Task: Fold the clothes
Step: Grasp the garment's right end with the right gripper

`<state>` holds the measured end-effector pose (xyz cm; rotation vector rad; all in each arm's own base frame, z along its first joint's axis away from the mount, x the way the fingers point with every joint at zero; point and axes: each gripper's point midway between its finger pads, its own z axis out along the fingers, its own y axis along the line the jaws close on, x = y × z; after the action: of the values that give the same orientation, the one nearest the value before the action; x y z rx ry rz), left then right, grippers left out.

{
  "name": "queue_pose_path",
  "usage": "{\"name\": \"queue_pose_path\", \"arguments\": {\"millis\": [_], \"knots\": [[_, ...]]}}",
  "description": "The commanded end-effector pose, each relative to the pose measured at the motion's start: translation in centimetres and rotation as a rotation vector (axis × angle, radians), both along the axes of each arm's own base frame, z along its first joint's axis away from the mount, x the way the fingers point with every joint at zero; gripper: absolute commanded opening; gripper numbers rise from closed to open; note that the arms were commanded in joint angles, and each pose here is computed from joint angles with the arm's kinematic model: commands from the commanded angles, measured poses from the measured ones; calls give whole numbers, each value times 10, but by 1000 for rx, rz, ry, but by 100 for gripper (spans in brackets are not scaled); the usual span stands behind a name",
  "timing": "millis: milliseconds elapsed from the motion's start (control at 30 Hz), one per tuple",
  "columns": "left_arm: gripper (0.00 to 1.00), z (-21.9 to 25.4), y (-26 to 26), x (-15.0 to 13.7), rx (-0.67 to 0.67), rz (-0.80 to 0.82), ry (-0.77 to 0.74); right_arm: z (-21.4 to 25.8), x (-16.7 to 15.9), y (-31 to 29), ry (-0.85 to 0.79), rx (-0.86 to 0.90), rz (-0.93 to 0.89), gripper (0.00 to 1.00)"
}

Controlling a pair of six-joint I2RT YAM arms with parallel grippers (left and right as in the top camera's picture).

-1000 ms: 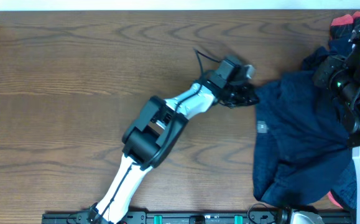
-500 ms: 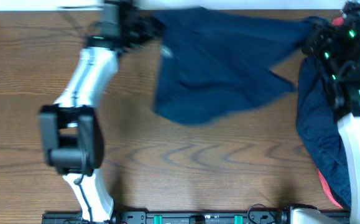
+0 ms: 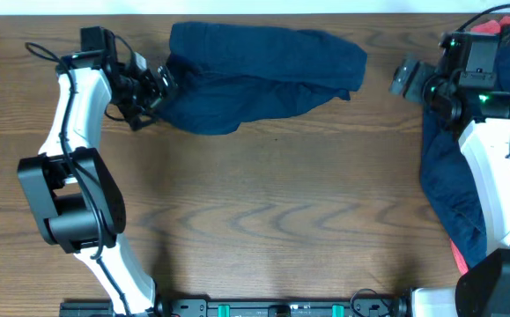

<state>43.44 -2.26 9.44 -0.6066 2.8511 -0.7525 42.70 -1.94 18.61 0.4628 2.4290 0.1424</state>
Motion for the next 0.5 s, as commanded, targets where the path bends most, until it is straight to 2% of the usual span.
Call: {"name": "queue_pose_path", "arguments": {"millis": [0, 267, 467], "knots": [[98, -21, 11, -11, 142, -84, 23, -3, -9, 4, 40, -15, 26, 99], [98, -57, 23, 3, 233, -41, -30, -17, -31, 6, 144, -9, 32, 99], [98, -74, 27, 29, 255, -27, -114, -19, -34, 19, 163, -10, 62, 99]]}}
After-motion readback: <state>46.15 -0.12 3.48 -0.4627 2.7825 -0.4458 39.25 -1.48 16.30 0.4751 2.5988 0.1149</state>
